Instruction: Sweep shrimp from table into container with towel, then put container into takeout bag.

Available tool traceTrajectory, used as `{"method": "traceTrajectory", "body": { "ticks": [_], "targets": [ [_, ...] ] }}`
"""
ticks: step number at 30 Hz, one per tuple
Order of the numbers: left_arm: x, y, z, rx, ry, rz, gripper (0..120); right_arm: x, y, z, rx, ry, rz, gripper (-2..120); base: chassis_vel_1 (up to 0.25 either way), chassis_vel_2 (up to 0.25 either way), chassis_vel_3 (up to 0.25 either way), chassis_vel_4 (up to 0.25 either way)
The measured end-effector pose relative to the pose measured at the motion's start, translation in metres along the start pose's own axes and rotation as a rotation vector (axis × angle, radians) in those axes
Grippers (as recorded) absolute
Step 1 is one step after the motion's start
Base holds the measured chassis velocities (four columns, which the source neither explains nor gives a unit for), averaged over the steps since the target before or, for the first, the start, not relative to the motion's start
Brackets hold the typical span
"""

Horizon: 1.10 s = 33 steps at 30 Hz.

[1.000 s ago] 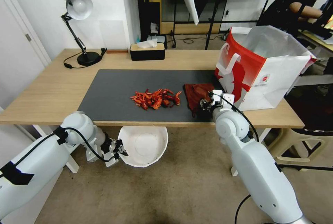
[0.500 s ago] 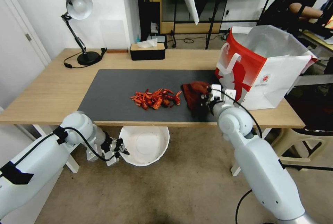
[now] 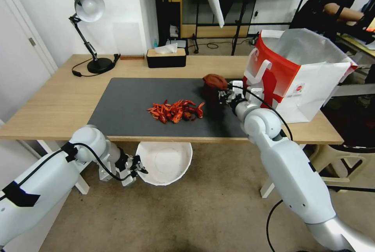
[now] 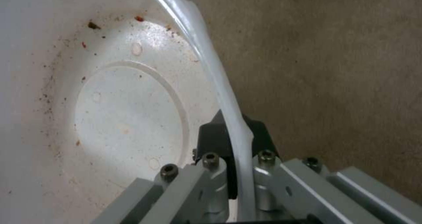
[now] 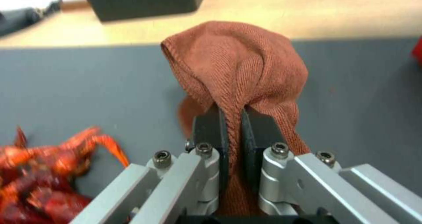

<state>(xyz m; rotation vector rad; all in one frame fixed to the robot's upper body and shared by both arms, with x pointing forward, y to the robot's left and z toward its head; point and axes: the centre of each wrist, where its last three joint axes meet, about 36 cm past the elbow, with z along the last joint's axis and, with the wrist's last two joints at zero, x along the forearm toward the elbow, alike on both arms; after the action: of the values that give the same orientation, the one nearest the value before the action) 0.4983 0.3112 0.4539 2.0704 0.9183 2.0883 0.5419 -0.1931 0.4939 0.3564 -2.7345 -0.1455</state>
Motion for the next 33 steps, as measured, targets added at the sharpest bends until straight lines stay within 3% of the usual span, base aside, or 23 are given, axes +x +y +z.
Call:
{"method": "traceTrajectory", "body": {
  "ticks": [12, 25, 33],
  "targets": [
    [0.004, 0.008, 0.014, -0.002, -0.002, -0.009, 0, 0.0, 0.031, 0.021, 0.044, 0.095, -0.104, 5, 0.0, 0.0, 0.0, 0.0],
    [0.007, 0.009, 0.018, 0.01, -0.005, -0.02, 0, 0.015, 0.06, 0.034, 0.07, 0.121, -0.167, 5, 0.0, 0.0, 0.0, 0.0],
    [0.01, 0.009, 0.02, 0.022, -0.015, 0.012, 0, 0.032, 0.075, 0.041, 0.081, 0.125, -0.19, 5, 0.0, 0.0, 0.0, 0.0]
  ]
}}
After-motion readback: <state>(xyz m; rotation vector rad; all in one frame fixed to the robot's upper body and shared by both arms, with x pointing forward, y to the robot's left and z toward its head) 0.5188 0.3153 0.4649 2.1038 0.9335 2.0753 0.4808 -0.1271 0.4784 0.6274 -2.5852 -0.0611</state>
